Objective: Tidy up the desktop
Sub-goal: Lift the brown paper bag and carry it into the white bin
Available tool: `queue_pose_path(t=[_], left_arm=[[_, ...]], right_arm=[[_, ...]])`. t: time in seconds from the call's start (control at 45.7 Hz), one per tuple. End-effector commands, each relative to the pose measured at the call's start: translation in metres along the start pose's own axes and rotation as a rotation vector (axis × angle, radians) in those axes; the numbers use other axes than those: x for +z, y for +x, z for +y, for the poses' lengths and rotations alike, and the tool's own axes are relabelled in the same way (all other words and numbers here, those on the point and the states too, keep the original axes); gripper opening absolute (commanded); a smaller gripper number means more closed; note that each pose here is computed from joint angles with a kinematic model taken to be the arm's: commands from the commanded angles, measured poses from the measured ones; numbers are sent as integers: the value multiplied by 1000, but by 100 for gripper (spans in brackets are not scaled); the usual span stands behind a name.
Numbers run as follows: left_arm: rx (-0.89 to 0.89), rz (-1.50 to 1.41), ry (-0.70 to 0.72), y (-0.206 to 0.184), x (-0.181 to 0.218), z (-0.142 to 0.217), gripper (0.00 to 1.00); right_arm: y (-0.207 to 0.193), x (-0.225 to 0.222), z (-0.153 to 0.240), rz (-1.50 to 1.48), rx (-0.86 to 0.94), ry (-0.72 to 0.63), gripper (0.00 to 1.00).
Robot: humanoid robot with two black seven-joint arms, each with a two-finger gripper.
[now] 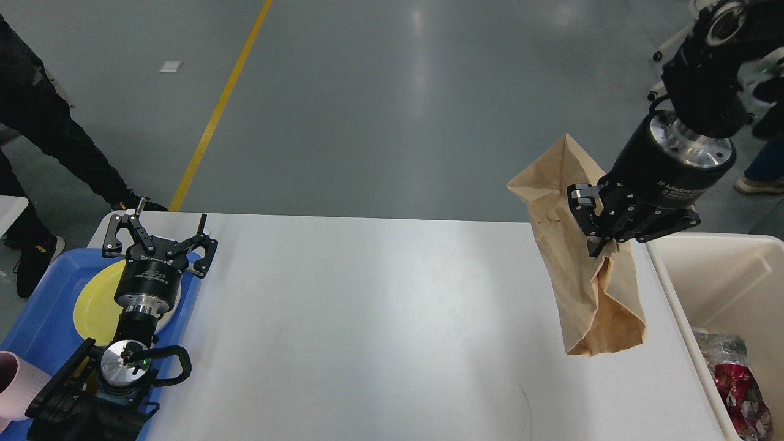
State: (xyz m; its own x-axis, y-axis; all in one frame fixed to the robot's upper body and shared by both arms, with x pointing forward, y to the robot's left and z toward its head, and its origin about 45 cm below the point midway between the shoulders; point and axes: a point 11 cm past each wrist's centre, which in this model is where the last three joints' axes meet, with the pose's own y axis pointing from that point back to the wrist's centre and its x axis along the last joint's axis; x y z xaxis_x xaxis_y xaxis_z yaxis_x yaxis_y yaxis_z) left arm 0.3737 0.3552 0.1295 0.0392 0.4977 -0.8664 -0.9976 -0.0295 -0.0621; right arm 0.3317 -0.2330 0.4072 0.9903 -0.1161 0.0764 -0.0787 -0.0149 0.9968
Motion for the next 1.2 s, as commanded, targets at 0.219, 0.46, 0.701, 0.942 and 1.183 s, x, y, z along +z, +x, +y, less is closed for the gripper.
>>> queue_pose_path(t=[0.219,0.46,0.701,0.942,1.183], left_arm=[[0,0,0,0,0,0,96],[0,0,0,0,0,0,96],[0,2,0,0,-1,0,96],[0,0,0,0,0,0,96],[0,0,0,0,0,0,96]], right_arm=[[-16,7,32,-4,30,2,0],[13,84,25,-250,152,-104,0],[32,178,-14,-489,255,-216,0],[35,271,-90,-665,250,-317,0],[17,345,-182,-817,302,-365,0]])
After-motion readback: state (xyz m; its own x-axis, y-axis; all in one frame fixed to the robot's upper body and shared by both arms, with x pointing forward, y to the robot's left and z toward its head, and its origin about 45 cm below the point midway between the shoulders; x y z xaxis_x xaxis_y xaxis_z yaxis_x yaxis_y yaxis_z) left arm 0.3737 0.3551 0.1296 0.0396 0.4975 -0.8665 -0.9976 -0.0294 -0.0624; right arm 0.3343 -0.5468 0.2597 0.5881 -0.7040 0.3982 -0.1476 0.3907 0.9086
